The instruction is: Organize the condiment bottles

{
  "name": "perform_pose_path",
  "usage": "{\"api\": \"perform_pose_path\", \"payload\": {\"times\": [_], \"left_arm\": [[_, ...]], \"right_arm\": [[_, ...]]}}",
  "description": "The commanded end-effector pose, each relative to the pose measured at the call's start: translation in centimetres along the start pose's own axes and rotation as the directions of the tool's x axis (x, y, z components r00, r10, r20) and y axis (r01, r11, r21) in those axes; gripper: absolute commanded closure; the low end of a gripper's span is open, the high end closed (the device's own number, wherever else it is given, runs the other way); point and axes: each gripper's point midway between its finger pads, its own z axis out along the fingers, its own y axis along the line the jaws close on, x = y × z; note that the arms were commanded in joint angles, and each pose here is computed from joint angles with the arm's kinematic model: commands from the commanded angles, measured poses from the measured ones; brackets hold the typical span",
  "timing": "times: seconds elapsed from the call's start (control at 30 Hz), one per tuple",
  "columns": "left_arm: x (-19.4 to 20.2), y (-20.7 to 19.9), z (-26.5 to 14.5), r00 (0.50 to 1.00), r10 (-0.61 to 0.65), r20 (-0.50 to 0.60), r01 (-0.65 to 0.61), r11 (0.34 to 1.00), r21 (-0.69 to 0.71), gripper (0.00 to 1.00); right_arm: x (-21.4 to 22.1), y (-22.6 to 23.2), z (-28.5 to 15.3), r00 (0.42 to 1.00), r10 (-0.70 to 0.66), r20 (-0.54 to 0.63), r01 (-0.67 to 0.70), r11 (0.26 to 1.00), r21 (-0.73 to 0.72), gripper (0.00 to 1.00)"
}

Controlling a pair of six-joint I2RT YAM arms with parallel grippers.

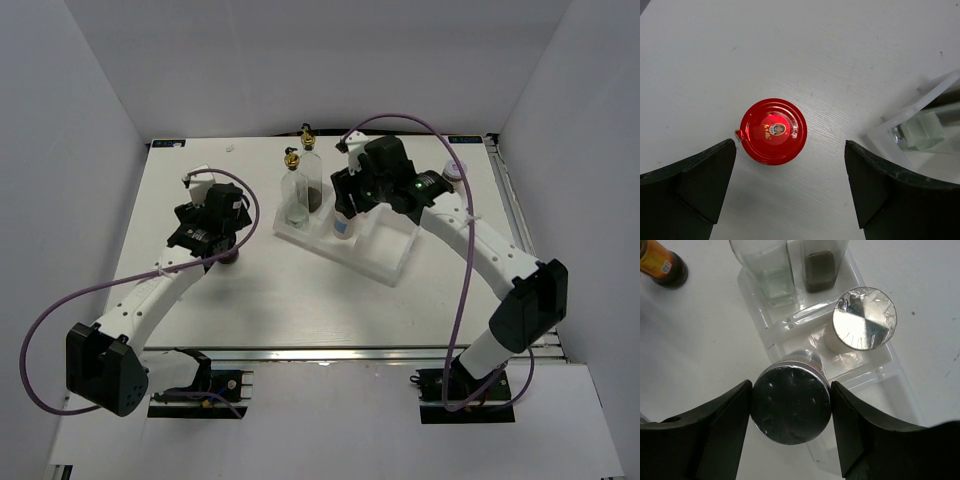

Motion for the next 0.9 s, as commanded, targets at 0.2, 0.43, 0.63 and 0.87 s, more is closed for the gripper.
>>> {"api": "perform_pose_path", "payload": {"times": [0.2, 0.43, 0.63, 0.87], "left_arm": [[-0.3, -0.3, 1.3, 0.999, -0.044, -0.02, 0.045, 0.999, 0.024, 0.02], [0.3, 0.5, 1.9, 0.998, -0.052, -0.036, 0.052, 0.999, 0.006, 0.02], [0.9, 0.8, 2.6, 0.997, -0.058, -0.048, 0.059, 0.998, 0.003, 0.02], [1.9, 1.2, 3.5, 0.995, -0.063, -0.076, 0.062, 0.998, -0.009, 0.02]], "right_arm": [[-4.5, -1.7, 3.7, 0.992, -0.033, 0.125, 0.024, 0.997, 0.078, 1.0], [-1.4, -1.4, 6.5, 0.998, -0.025, 0.06, 0.022, 0.998, 0.054, 1.0], [0.6, -0.4, 8.1, 1.0, -0.011, 0.029, 0.011, 1.0, 0.003, 0.77], [1.3, -0.5, 7.8, 1.0, 0.006, 0.005, -0.006, 1.0, 0.025, 0.36]]}}
